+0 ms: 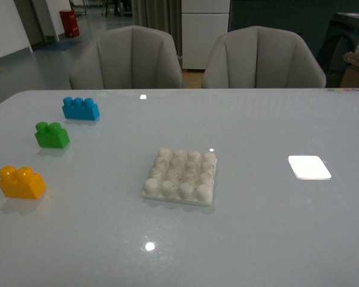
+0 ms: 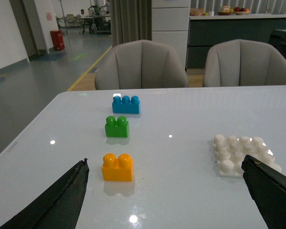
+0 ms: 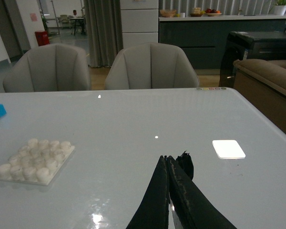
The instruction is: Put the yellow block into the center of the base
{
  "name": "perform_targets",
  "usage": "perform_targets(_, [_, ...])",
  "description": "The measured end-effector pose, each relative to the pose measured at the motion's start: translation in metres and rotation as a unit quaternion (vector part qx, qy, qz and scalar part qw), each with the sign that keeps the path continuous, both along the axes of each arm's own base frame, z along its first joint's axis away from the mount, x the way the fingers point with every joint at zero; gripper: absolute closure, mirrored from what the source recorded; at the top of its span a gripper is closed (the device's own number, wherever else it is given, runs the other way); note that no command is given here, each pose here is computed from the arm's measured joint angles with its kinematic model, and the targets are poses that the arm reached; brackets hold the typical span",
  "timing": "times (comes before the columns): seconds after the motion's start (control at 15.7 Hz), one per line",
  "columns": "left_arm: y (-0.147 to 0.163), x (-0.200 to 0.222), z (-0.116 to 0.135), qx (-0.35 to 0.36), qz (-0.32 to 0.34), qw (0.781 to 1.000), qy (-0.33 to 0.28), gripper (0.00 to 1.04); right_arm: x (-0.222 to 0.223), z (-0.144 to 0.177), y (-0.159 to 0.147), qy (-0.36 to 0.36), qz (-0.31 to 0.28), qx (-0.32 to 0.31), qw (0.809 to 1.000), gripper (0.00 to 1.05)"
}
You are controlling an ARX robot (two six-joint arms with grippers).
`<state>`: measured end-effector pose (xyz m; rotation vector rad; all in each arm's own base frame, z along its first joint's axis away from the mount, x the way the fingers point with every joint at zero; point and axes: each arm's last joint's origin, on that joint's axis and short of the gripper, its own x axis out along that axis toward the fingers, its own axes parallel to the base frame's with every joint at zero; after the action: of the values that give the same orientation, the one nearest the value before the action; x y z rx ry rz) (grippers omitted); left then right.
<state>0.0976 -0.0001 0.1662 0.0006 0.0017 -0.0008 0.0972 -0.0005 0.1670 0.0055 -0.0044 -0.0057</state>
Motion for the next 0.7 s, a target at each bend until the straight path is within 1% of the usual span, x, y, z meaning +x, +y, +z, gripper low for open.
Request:
perform_targets(0.06, [0.0, 0.0, 0.0, 0.0, 0.0, 1.0, 0.0, 0.07, 0.0, 0.0, 0.0, 0.0, 0.0, 0.0, 1.0, 1.03])
perform_targets(0.13, [0.0, 0.0, 0.0, 0.0, 0.0, 1.0, 0.0, 0.07, 0.0, 0.0, 0.0, 0.0, 0.0, 0.0, 1.0, 0.94])
perform_targets(0.32, [0.0, 0.0, 0.0, 0.0, 0.0, 1.0, 0.0, 0.07, 0.0, 0.0, 0.0, 0.0, 0.0, 0.0, 1.0, 0.59])
perform_targets(0.57, [0.0, 0.0, 0.0, 0.0, 0.0, 1.0, 0.0, 0.07, 0.0, 0.0, 0.0, 0.0, 0.0, 0.0, 1.0, 0.09])
perform_targets(0.64, [0.0, 0.0, 0.0, 0.0, 0.0, 1.0, 0.0, 0.07, 0.0, 0.0, 0.0, 0.0, 0.0, 0.0, 1.0, 0.05])
perform_targets(0.7, [-0.0003, -0.0005, -0.0018, -0.011, 0.013, 0.999, 0.031, 0.07, 0.0, 0.0, 0.0, 0.0, 0.0, 0.0, 1.0, 0.07])
